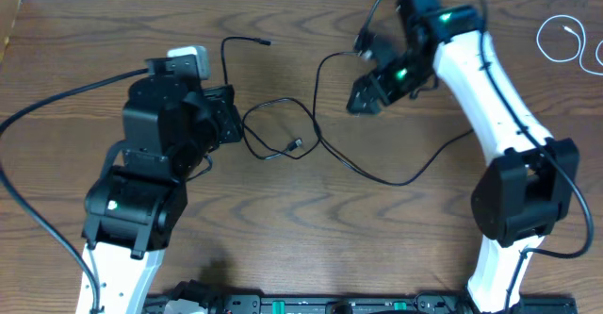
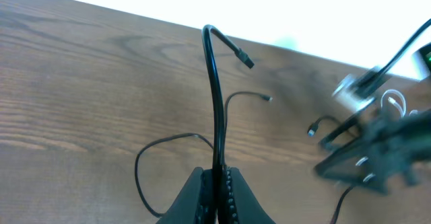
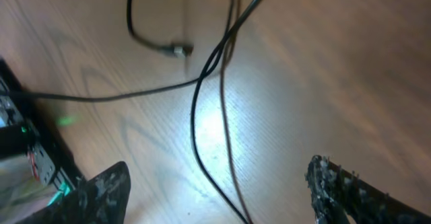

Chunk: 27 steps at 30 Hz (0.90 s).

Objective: Untangle cables

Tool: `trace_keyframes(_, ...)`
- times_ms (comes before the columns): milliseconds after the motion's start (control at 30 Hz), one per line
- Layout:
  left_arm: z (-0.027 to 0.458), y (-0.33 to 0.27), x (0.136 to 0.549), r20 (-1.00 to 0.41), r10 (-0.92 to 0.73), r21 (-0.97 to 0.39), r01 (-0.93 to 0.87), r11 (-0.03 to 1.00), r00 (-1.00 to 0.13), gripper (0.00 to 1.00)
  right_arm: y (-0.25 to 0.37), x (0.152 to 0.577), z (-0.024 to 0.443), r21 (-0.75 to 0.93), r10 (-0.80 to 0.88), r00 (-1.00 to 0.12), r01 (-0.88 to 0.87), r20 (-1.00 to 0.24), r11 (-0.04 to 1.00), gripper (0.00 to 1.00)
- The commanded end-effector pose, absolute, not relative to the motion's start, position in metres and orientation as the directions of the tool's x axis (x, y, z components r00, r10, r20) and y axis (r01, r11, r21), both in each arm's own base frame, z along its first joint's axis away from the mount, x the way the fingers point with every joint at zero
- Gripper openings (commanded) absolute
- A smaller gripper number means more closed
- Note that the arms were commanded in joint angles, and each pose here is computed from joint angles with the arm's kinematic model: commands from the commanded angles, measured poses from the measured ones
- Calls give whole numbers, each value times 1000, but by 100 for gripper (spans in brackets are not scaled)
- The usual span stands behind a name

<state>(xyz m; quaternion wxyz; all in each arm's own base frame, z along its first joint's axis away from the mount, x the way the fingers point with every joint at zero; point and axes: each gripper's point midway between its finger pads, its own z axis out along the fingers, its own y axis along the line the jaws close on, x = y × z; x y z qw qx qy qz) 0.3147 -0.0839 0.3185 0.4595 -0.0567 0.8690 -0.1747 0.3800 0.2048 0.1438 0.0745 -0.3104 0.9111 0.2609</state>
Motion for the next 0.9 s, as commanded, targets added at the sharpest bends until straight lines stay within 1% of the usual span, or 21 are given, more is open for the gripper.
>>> trace_keyframes(0,337,-81,313,-779,-318,-412,59,909,-541,8,219,356,113,440,-602,-761,-639,-242,631,79)
trace_keyframes(67,337,-79,313,-770,-340,-428,42,903,-540,7,222,345,97,431,-631,-746,-651,-212,625,79)
trace_keyframes(133,337,-77,314,-761,-361,-444,26,896,-539,8,226,332,82,435,-667,-719,-673,-194,598,77)
trace_keyframes(233,337,-77,314,-761,-362,-444,26,896,-539,7,232,318,62,441,-693,-698,-688,-181,577,75)
trace_keyframes(367,337,-77,314,-759,-366,-448,24,894,-539,7,243,307,34,428,-716,-666,-721,-208,545,73)
trace_keyframes(533,337,-77,314,-754,-375,-455,18,890,-539,7,253,300,10,404,-733,-632,-757,-251,514,64)
trace_keyframes(567,337,-77,314,-754,-375,-455,18,890,-539,7,253,299,7,397,-736,-628,-762,-255,512,61)
trace_keyframes(600,337,-77,314,-754,-375,-455,18,890,-540,7,252,299,3,384,-739,-624,-767,-254,515,49)
trace_keyframes(633,337,-77,314,-754,-374,-454,17,891,-540,8,253,299,3,381,-738,-625,-766,-253,518,31)
trace_keyframes(667,337,-76,314,-755,-375,-453,14,892,-539,7,252,301,3,379,-731,-635,-759,-249,530,8)
trace_keyframes(700,336,-76,315,-756,-375,-450,10,893,-537,7,253,302,5,380,-718,-651,-747,-248,546,1)
trace_keyframes(767,335,-72,316,-759,-377,-440,-9,898,-531,7,253,312,17,386,-667,-701,-705,-252,595,1)
trace_keyframes(867,329,-60,318,-765,-380,-403,-72,912,-520,8,251,335,57,391,-583,-758,-651,-292,651,1)
